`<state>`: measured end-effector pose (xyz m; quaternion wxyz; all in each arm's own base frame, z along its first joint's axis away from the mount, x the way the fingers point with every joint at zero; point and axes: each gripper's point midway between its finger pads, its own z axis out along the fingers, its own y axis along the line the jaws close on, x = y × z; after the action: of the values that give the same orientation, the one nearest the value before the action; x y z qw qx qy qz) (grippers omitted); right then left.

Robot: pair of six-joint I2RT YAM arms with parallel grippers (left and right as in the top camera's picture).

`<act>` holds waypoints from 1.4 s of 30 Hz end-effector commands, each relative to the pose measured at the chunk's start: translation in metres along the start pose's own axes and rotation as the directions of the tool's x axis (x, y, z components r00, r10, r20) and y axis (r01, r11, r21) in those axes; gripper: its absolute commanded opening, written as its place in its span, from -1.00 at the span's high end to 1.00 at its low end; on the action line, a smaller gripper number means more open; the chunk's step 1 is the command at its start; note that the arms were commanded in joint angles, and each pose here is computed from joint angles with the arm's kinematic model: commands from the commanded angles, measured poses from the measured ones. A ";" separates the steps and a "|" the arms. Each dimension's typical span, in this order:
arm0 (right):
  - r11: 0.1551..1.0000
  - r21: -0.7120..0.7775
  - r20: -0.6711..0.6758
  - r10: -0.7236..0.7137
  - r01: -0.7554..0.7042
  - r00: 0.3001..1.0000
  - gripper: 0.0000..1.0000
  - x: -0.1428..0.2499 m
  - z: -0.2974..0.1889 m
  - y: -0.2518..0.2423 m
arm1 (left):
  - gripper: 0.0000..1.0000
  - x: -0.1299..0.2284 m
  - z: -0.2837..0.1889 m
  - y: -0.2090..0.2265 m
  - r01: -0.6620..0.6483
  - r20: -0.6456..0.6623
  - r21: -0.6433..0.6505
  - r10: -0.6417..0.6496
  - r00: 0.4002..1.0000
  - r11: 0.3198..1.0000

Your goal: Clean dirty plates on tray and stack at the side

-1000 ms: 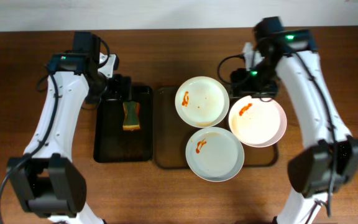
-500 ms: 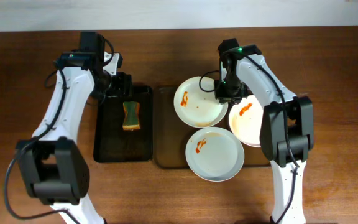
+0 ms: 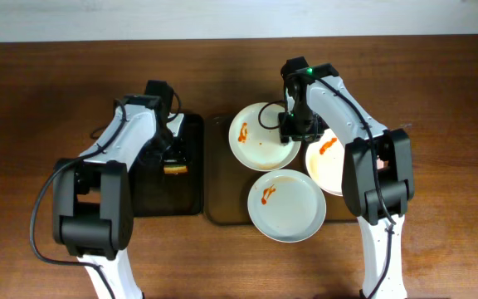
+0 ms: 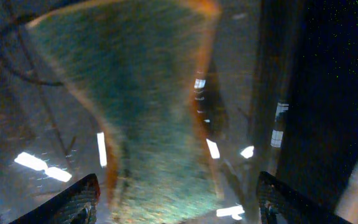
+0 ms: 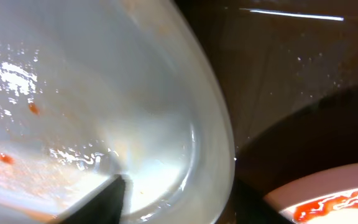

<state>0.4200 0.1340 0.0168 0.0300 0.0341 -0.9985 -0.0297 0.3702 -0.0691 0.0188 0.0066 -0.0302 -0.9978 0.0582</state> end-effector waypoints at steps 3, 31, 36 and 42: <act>1.000 0.001 -0.032 0.001 -0.001 1.000 -0.36 0.007 0.007 0.003 | -0.16 0.017 0.020 0.017 0.077 -0.037 -0.086 -0.080 0.996 0.993; 0.994 -0.108 -0.059 0.002 -0.008 0.998 0.07 0.011 0.006 0.021 | -0.39 -0.024 0.025 0.020 0.070 0.108 -0.096 -0.060 0.992 0.993; 0.995 -0.103 -0.029 0.000 -0.003 1.000 0.32 0.004 0.006 0.021 | -0.47 -0.024 0.025 0.020 0.070 0.108 -0.096 -0.059 0.992 0.993; 0.995 -0.104 -0.027 -0.002 -0.001 1.000 0.57 0.004 0.007 0.022 | -0.47 -0.024 0.025 0.020 0.070 0.108 -0.097 -0.059 0.992 0.993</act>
<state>0.4193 0.1541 0.0191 0.0342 0.0323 -0.9951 -0.0865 0.4010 -0.0509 0.0013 -0.0639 0.0039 -0.9979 0.0012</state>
